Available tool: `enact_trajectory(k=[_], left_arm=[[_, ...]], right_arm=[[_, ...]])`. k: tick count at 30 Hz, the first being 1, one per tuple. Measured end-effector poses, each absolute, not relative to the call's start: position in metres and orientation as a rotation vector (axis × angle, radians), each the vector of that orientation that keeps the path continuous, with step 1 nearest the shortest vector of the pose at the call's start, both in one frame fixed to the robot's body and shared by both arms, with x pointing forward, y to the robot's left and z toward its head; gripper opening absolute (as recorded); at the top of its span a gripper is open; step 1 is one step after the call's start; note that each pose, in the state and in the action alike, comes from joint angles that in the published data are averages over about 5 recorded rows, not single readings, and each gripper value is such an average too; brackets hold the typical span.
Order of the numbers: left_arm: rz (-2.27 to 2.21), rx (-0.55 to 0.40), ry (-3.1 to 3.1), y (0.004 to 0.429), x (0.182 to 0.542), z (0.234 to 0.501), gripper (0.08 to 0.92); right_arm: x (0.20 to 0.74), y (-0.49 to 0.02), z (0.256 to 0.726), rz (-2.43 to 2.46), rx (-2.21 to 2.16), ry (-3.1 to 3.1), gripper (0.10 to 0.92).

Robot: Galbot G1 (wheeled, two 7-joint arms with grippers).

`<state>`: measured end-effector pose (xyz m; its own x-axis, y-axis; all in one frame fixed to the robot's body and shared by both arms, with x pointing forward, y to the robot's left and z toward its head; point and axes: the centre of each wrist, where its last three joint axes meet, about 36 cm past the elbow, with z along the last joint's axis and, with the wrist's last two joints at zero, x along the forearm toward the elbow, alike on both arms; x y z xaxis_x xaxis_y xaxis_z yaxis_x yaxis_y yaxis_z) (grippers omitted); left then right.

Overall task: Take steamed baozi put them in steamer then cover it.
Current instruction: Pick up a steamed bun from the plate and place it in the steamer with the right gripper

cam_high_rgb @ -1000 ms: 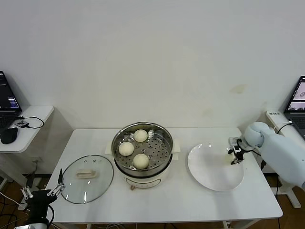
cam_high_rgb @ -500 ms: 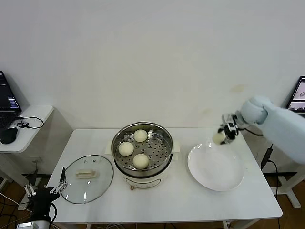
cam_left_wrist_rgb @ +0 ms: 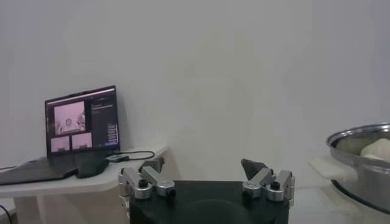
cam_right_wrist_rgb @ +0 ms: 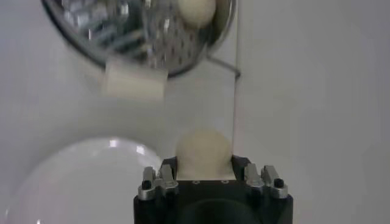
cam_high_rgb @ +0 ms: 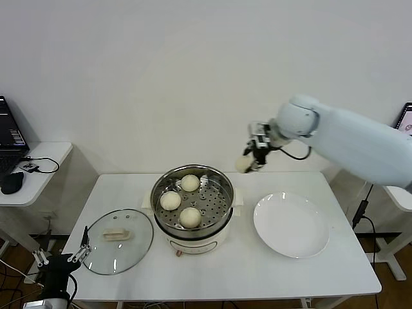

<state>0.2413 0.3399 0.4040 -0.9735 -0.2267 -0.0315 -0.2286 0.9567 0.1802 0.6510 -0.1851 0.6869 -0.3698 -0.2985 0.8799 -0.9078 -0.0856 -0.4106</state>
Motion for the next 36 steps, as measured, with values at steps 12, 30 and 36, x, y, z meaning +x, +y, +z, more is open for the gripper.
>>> enact_trajectory(k=[12, 30, 36], left_arm=[[0.285, -0.366, 3.090, 0.339, 0.239, 0.406, 0.823], [0.281, -0.363, 3.085, 0.340, 0.245, 0.404, 0.823], [0.279, -0.362, 3.087, 0.340, 0.245, 0.403, 0.823]], right_arm=[[0.642, -0.095, 0.643, 1.387, 1.347, -1.644, 0.570], [0.638, -0.074, 0.583, 1.321, 1.297, -1.598, 0.577], [0.636, -0.073, 0.584, 1.315, 1.299, -1.599, 0.659]])
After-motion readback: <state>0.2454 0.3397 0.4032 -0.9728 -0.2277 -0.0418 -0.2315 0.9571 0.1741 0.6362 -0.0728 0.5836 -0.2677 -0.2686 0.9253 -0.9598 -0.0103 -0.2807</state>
